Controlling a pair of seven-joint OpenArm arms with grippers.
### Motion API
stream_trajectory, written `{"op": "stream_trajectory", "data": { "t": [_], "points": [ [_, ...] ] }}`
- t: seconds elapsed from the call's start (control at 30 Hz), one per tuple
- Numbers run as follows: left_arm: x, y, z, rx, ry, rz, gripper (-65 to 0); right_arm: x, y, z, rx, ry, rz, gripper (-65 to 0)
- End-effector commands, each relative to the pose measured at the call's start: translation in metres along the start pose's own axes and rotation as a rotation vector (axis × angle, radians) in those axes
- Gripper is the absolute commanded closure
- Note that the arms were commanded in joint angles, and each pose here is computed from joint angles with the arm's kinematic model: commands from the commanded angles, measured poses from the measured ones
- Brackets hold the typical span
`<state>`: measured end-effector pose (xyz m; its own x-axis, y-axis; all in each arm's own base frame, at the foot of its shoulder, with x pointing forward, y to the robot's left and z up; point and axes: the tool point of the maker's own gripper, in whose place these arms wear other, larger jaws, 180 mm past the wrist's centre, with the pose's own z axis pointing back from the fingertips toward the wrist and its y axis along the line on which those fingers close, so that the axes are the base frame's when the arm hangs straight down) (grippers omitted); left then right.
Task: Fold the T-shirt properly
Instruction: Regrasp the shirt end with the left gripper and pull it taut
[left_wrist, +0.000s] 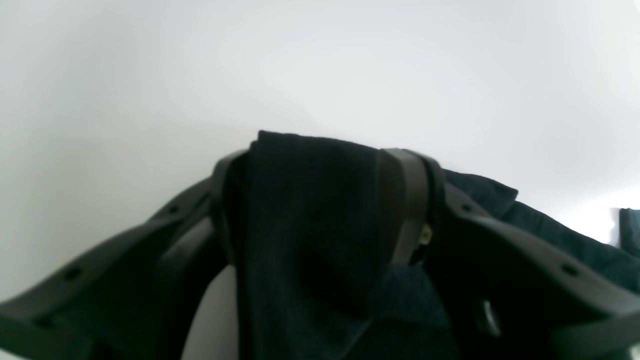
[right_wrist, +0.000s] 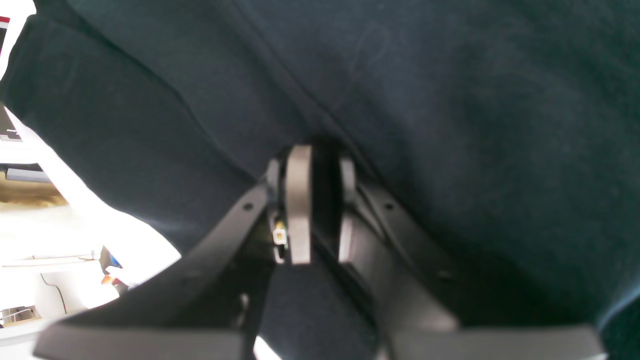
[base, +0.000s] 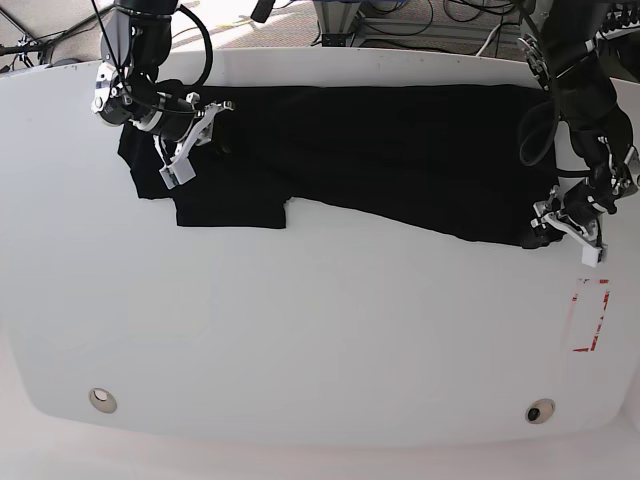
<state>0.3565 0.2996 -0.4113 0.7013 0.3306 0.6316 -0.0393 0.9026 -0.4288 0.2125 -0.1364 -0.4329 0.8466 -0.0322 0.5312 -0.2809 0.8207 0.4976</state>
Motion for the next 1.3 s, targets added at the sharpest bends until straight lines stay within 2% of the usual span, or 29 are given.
{"op": "stream_trajectory", "data": {
  "t": [0.0, 0.2, 0.23, 0.3, 0.4, 0.43, 0.6, 0.73, 0.87, 1.03, 1.27],
  "points": [
    [0.010, 0.002, 0.003, 0.014, 0.001, -0.022, -34.0, -0.033, -0.019, 0.006, -0.092, 0.167, 0.011, -7.9],
    [0.015, 0.000, 0.001, 0.011, 0.000, -0.034, -31.7, -0.035, -0.018, 0.006, -0.089, 0.169, 0.006, -7.9],
    [0.014, -0.003, -0.001, 0.006, 0.011, -0.047, -28.9, -0.034, -0.018, 0.005, -0.089, 0.168, 0.007, -7.9],
    [0.019, -0.015, -0.008, -0.014, 0.027, -0.090, -17.2, -0.034, -0.018, 0.005, -0.089, 0.168, 0.007, -7.9],
    [0.018, -0.018, -0.010, -0.020, 0.038, -0.104, -3.1, -0.035, -0.018, 0.006, -0.089, 0.169, 0.006, -7.9],
    [0.018, -0.019, -0.010, -0.020, 0.039, -0.105, -1.7, -0.035, -0.018, 0.006, -0.089, 0.169, 0.006, -7.9],
    [0.026, -0.024, -0.010, -0.024, 0.019, -0.120, -1.3, -0.033, -0.018, 0.005, -0.089, 0.166, 0.008, -7.9],
    [0.045, -0.031, 0.005, -0.009, -0.043, -0.206, -1.1, -0.035, -0.018, 0.006, -0.089, 0.170, 0.005, -7.9],
    [0.066, -0.053, 0.024, -0.013, -0.152, -0.313, -1.1, -0.034, -0.018, 0.006, -0.090, 0.167, 0.008, -7.9],
    [0.065, -0.078, 0.044, -0.029, -0.193, -0.442, -1.1, -0.034, -0.018, 0.005, -0.089, 0.168, 0.007, -7.9],
    [0.051, -0.093, 0.070, -0.010, -0.205, -0.551, -1.5, -0.034, -0.019, 0.005, -0.090, 0.169, 0.008, -7.9]
  ]
}}
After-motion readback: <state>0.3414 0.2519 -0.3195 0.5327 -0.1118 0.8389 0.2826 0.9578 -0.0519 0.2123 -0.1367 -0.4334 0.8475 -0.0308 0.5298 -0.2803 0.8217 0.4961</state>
